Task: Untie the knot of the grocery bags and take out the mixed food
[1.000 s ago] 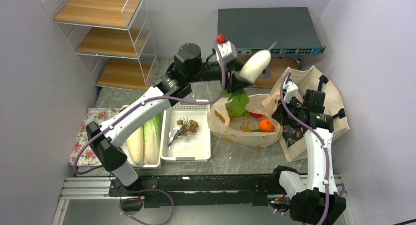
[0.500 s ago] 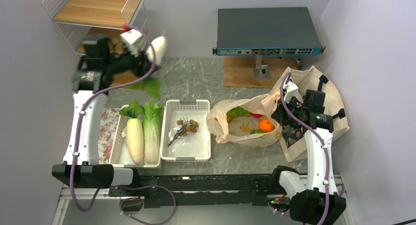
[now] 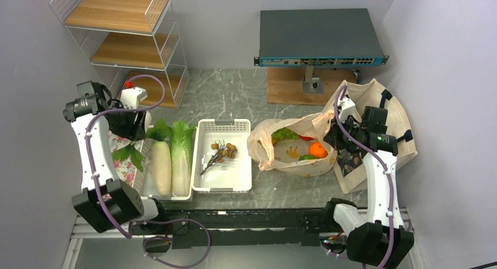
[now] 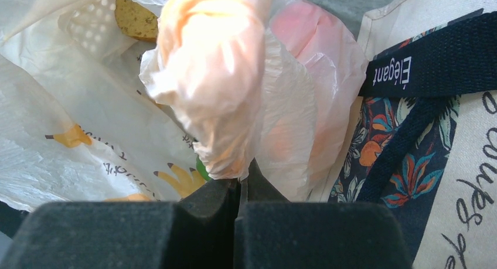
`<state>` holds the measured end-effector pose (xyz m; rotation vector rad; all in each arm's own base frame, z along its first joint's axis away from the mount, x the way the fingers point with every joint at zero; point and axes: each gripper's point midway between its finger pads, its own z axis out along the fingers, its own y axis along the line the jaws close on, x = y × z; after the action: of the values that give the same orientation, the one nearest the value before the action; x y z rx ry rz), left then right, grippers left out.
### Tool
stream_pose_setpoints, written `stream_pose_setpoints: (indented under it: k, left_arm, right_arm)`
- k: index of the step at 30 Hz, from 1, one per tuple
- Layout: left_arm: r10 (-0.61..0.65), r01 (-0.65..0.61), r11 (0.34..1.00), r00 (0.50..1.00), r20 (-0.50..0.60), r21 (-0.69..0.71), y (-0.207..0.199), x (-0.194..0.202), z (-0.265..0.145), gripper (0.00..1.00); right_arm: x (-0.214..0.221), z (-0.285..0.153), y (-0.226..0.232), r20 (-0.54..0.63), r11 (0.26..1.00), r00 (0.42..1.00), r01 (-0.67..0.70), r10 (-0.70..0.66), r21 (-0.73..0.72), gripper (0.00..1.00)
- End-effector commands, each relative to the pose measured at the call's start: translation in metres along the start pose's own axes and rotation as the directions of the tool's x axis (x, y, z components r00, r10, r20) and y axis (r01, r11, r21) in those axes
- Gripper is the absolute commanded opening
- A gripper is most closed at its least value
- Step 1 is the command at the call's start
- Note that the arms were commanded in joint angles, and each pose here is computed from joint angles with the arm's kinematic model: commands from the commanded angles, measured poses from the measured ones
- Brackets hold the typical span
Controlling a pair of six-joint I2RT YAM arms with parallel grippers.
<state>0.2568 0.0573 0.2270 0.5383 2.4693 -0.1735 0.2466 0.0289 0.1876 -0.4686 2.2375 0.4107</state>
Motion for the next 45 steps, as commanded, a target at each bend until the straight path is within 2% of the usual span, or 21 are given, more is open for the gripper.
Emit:
stream_pose_setpoints:
  k: [1,5,8,16,18,20,23,26,28,35,37,39,42,45]
  left_arm:
    - [-0.013,0.013,1.000,0.991,-0.136,-0.003,0.015,0.029,0.019,0.00]
    - [-0.090,0.094,0.996,0.974,-0.209,0.009,0.022,0.047,0.038,0.00]
    - [-0.143,0.151,0.988,0.965,-0.222,0.020,0.019,0.054,0.041,0.00]
    - [-0.152,0.171,0.984,0.952,-0.266,0.052,-0.021,0.100,0.037,0.00]
    - [-0.168,0.192,0.980,0.944,-0.284,0.058,-0.028,0.110,0.041,0.06]
    - [-0.183,0.207,0.977,0.937,-0.298,0.053,-0.031,0.118,0.045,0.22]
    - [-0.187,0.209,0.977,0.941,-0.282,0.050,-0.032,0.117,0.047,0.55]
    - [-0.173,0.192,0.980,0.949,-0.263,0.047,-0.031,0.112,0.043,0.73]
    - [-0.160,0.174,0.984,0.957,-0.243,0.037,-0.028,0.107,0.039,0.97]
    - [-0.142,0.144,0.990,0.978,-0.150,0.000,-0.015,0.072,0.016,0.99]
    - [-0.123,0.123,0.992,0.990,-0.070,-0.008,-0.012,0.048,0.003,0.99]
    - [-0.085,0.085,0.996,0.995,0.056,-0.008,-0.010,0.013,-0.012,0.99]
    - [0.059,-0.071,0.997,0.969,0.241,0.042,-0.031,-0.056,-0.039,0.99]
    - [0.273,-0.335,0.934,0.896,0.351,0.129,-0.092,-0.112,-0.047,0.99]
  right_arm:
    - [-0.012,0.000,-0.001,0.039,0.999,0.998,0.046,-0.045,-0.008,0.00]
    - [-0.010,0.000,-0.002,0.032,0.999,0.998,0.044,-0.044,-0.005,0.00]
    - [-0.010,-0.002,-0.002,0.029,0.999,0.998,0.047,-0.047,0.006,0.00]
    - [-0.004,0.000,-0.001,0.022,0.999,0.999,0.042,-0.042,0.003,0.00]
    - [-0.003,0.000,-0.001,0.016,0.999,0.999,0.042,-0.042,-0.001,0.00]
    - [-0.003,0.000,-0.001,0.011,0.999,0.999,0.045,-0.045,0.001,0.00]
    - [-0.002,-0.001,0.000,0.012,0.999,0.999,0.044,-0.044,-0.002,0.00]
    - [-0.003,-0.002,0.001,0.014,0.999,0.999,0.045,-0.045,-0.005,0.00]
    - [-0.004,-0.002,0.001,0.016,0.999,0.999,0.045,-0.044,-0.008,0.00]
    - [-0.012,-0.003,0.003,0.044,0.999,0.998,0.050,-0.049,-0.015,0.00]
    - [-0.017,-0.005,0.004,0.056,0.998,0.997,0.054,-0.052,-0.020,0.00]
    - [-0.023,-0.006,0.006,0.076,0.998,0.995,0.061,-0.059,-0.027,0.00]
    - [-0.035,-0.011,0.012,0.115,0.996,0.991,0.076,-0.070,-0.050,0.00]
    - [-0.047,-0.019,0.025,0.160,0.988,0.981,0.123,-0.106,-0.098,0.00]
